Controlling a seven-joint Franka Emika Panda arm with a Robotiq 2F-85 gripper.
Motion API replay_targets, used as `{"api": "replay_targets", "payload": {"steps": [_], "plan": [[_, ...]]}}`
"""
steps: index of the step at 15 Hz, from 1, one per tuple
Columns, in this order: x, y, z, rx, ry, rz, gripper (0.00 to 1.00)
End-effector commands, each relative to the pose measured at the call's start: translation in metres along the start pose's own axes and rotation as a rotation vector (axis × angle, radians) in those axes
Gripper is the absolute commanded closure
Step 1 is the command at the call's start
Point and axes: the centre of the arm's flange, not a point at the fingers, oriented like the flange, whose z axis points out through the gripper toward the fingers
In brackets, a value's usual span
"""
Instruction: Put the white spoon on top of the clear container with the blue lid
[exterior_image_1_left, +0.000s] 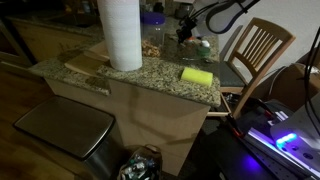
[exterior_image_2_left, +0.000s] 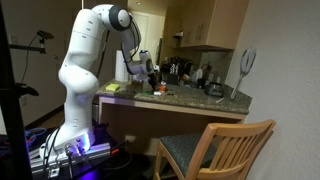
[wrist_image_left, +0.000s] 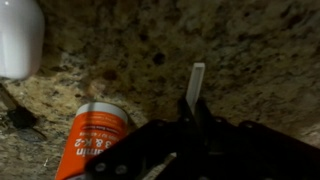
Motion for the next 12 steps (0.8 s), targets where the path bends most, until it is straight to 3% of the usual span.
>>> {"api": "replay_targets", "payload": {"steps": [1,5,6,8,12], "plan": [[-0.008,-0.003,0.005,0.068,-0.011,0.153,0.97],[-0.008,-0.010,0.006,0.116,0.032,0.255,0.97],[0.027,-0.029,-0.066,0.127,0.044,0.266,0.97],[0.041,-0.034,-0.086,0.136,0.086,0.302,0.97],[0.089,-0.043,-0.187,0.090,0.205,0.339,0.97]]}}
